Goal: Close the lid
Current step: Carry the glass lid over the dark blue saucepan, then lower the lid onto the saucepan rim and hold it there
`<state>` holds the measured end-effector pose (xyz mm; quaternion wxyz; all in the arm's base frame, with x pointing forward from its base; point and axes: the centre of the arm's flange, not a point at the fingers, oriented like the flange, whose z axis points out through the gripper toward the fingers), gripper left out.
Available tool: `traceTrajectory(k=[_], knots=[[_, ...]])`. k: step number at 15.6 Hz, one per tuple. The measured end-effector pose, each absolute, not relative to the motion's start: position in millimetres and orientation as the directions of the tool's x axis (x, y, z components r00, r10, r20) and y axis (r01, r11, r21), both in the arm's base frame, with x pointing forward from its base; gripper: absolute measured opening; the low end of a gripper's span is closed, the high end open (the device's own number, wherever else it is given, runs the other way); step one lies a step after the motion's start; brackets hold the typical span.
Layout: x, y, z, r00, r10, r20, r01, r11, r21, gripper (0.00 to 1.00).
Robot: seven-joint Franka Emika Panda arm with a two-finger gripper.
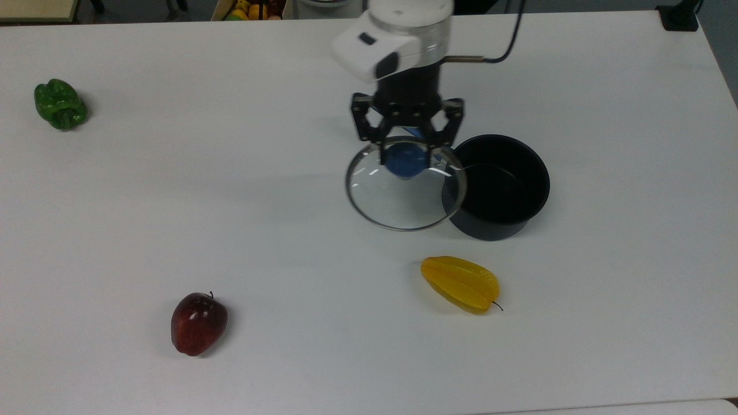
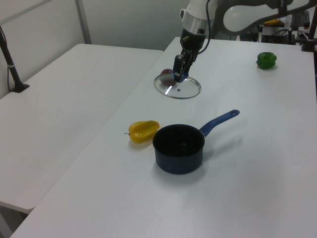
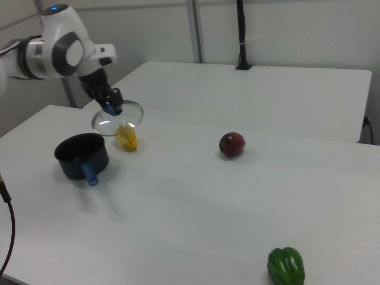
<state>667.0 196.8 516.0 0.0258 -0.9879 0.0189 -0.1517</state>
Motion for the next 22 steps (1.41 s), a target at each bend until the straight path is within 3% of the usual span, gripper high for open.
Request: traceTrajectory(k=[8, 22], knots=[[637, 297, 491, 0.954, 0.129, 0.269, 0.144, -0.989, -0.038, 0.61], [622, 347, 437, 0.949, 0.245, 0.199, 0.251, -0.968, -0.007, 0.61]])
